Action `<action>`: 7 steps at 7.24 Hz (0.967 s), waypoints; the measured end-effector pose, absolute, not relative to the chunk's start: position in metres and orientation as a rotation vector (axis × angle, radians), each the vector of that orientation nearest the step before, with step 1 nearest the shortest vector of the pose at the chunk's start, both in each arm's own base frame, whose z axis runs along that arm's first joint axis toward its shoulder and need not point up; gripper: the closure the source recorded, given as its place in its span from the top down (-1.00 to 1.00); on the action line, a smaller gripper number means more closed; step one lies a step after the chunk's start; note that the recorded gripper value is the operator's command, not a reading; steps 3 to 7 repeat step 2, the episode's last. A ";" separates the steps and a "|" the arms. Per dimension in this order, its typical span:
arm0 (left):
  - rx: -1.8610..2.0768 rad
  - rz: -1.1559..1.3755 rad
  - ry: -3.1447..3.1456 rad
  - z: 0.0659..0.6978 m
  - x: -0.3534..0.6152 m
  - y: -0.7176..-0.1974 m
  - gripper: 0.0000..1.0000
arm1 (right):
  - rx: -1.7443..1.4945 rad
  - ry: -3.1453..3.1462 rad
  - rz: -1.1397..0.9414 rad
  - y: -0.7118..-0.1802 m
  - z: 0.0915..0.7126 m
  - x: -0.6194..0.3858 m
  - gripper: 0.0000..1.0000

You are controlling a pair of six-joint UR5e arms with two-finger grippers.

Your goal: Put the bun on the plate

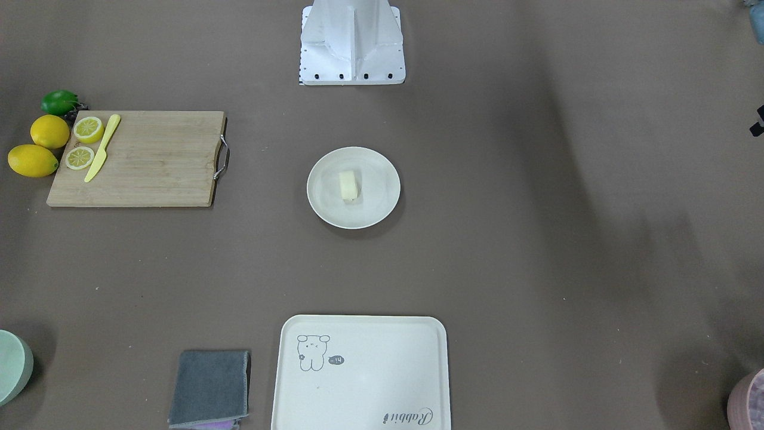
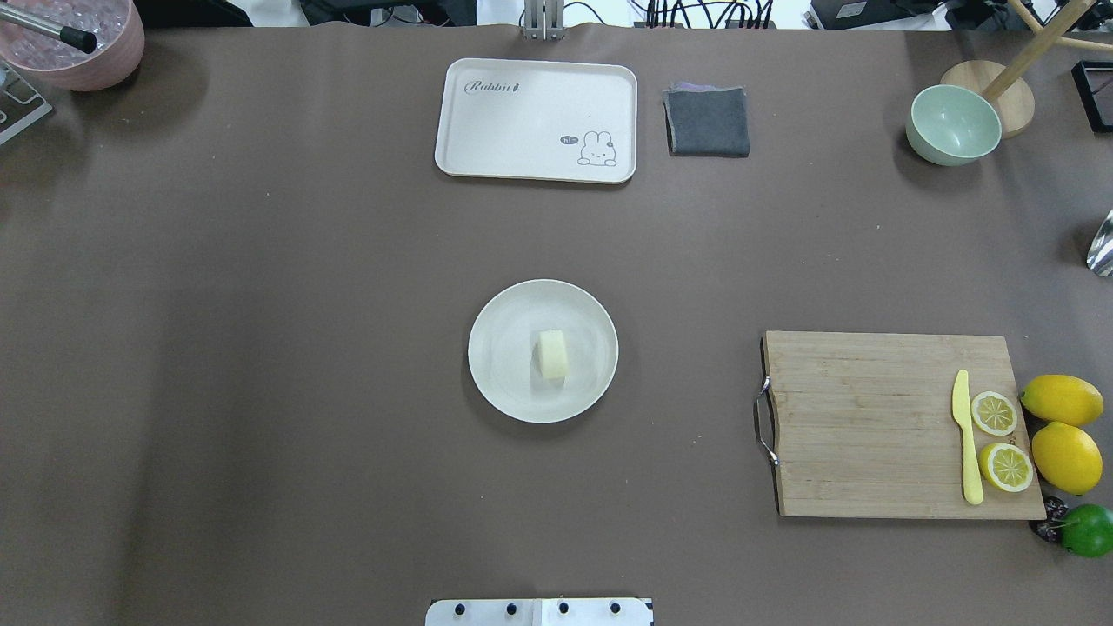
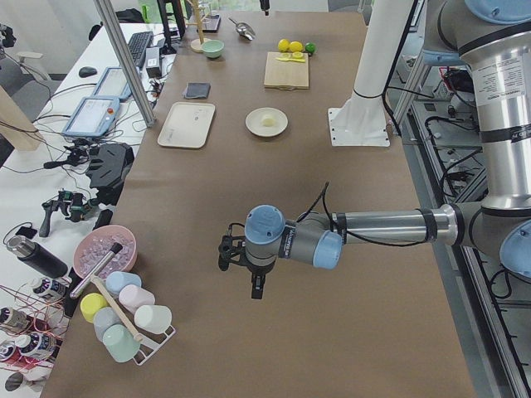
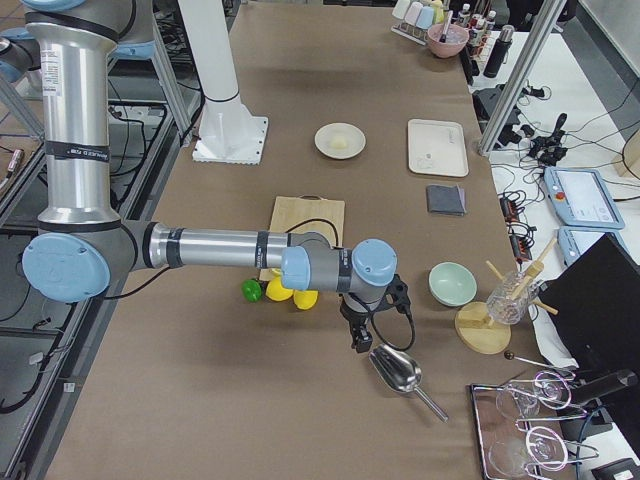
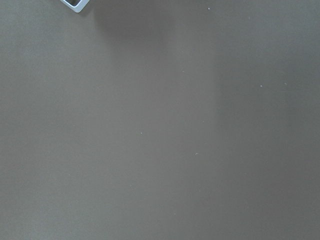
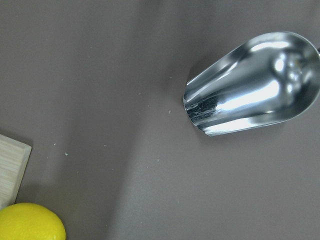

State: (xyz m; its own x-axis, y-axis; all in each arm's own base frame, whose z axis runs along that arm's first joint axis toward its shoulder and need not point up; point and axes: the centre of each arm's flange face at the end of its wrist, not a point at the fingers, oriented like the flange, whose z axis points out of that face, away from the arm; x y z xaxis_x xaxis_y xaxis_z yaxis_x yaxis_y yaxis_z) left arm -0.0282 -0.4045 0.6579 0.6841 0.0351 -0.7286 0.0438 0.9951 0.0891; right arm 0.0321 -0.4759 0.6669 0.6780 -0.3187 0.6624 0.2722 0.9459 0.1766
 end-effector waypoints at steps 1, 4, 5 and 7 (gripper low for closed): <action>0.102 -0.005 0.818 0.658 -0.028 -0.404 0.95 | 0.065 -0.756 -0.333 -0.475 0.667 0.032 1.00; 0.103 -0.005 0.818 0.657 -0.028 -0.404 0.95 | 0.065 -0.756 -0.333 -0.475 0.667 0.032 1.00; 0.103 -0.005 0.818 0.657 -0.028 -0.404 0.95 | 0.065 -0.756 -0.333 -0.475 0.667 0.032 1.00; 0.103 -0.005 0.818 0.657 -0.028 -0.404 0.95 | 0.065 -0.756 -0.333 -0.475 0.667 0.032 1.00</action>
